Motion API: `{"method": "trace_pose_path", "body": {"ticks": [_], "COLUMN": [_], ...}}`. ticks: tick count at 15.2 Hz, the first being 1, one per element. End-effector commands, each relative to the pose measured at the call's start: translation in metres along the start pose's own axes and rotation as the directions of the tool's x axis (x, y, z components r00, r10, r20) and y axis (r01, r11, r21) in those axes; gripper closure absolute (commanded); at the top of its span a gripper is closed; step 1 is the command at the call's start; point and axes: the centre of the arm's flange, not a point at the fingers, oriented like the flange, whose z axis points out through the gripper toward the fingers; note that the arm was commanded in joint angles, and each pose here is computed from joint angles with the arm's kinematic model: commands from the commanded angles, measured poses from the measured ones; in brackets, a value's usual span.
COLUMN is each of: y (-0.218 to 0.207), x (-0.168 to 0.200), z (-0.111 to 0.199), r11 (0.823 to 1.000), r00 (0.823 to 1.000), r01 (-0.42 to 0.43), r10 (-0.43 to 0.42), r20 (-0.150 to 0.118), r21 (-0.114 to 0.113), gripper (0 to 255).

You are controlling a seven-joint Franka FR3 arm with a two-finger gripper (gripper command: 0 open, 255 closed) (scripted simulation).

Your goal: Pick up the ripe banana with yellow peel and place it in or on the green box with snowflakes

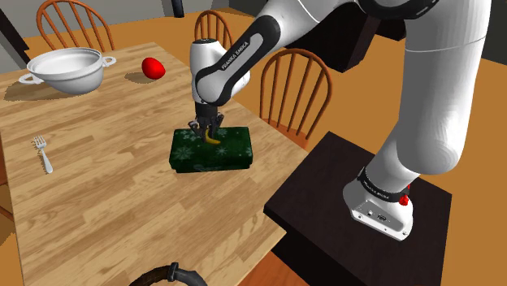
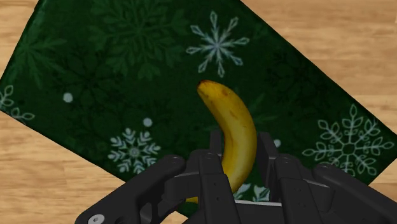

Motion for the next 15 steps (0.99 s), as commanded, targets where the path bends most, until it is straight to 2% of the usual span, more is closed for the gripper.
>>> {"method": "trace_pose_path", "body": {"ticks": [1, 5, 6, 11, 15], "y": [0.000, 0.000, 0.000, 0.000, 0.000], "x": [0.000, 0.000, 0.000, 0.000, 0.000], "z": [0.001, 0.001, 0.001, 0.001, -0.049], "r11": [1.000, 1.000, 1.000, 1.000, 1.000], "r00": [1.000, 1.000, 1.000, 1.000, 1.000], "r01": [0.000, 0.000, 0.000, 0.000, 0.000], "r10": [0.000, 0.000, 0.000, 0.000, 0.000], "r20": [0.000, 0.000, 0.000, 0.000, 0.000], "r21": [0.000, 0.000, 0.000, 0.000, 0.000], "gripper": [255, 255, 0, 0, 0]}}
